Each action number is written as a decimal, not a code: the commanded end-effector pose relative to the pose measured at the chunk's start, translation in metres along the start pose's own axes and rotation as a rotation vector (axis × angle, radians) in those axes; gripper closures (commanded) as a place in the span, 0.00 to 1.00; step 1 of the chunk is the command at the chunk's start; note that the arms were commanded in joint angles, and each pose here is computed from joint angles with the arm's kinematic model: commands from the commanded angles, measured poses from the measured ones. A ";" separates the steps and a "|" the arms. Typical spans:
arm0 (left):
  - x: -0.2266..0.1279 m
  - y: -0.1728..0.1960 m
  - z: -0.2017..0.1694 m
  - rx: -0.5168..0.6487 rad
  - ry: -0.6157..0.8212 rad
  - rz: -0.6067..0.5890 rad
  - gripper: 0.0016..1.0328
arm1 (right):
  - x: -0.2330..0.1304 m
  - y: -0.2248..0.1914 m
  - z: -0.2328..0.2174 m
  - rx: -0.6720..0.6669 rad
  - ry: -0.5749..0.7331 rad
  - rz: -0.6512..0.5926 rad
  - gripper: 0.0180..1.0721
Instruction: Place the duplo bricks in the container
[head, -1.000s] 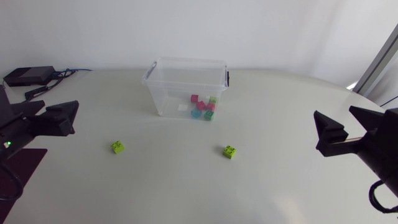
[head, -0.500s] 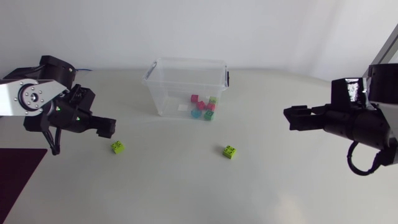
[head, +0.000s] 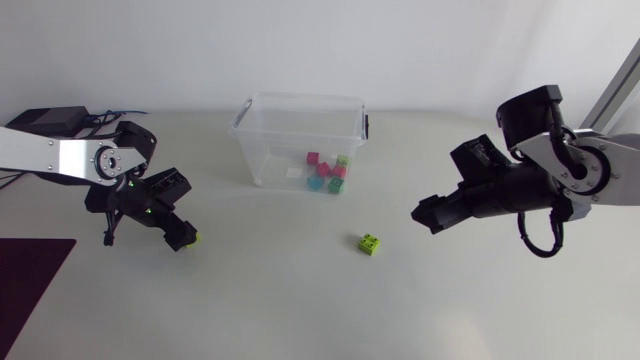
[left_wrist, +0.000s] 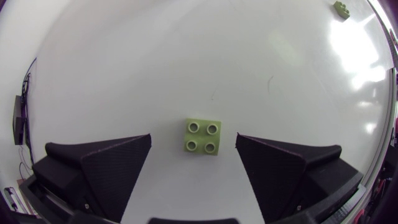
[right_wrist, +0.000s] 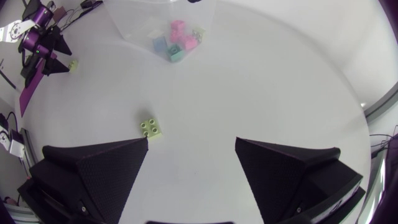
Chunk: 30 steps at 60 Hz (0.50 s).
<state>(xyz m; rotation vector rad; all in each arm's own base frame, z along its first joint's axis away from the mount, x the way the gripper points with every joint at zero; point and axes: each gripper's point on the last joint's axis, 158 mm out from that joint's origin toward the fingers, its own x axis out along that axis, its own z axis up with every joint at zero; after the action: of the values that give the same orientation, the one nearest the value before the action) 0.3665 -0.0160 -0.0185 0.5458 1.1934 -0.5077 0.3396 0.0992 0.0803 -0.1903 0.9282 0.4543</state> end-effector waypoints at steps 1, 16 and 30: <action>0.019 -0.011 -0.013 0.071 0.030 -0.064 0.13 | 0.013 0.011 -0.008 -0.154 0.051 0.037 0.04; 0.028 -0.023 -0.011 0.157 -0.031 -0.161 0.63 | 0.042 0.027 -0.023 -0.235 0.132 0.096 0.05; -0.004 -0.042 -0.008 0.168 -0.097 -0.300 0.76 | 0.067 0.053 -0.029 -0.327 0.162 0.166 0.09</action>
<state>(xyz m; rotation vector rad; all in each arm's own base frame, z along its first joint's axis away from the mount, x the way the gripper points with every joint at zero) 0.3341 -0.0405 -0.0351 0.4466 1.1831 -0.8504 0.3293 0.1404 0.0150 -0.4074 1.0463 0.6925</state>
